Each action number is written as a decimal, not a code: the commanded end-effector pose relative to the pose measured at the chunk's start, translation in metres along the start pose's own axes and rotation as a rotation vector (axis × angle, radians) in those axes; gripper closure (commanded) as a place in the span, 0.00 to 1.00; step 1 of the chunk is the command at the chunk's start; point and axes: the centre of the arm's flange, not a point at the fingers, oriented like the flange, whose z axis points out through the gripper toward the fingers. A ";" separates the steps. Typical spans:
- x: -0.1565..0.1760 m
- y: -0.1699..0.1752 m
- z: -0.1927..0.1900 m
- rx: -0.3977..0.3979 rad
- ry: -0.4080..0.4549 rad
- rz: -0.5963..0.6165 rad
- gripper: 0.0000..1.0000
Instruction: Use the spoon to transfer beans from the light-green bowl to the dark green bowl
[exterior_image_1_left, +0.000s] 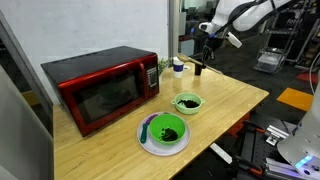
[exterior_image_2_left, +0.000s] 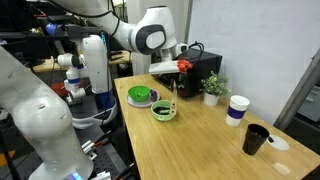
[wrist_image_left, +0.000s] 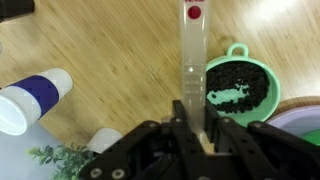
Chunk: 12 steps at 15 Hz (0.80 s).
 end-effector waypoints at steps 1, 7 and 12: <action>0.000 0.013 0.006 0.010 -0.043 -0.007 0.94; -0.005 0.016 0.016 0.013 -0.057 -0.003 0.94; -0.020 0.033 0.049 0.081 -0.044 0.014 0.94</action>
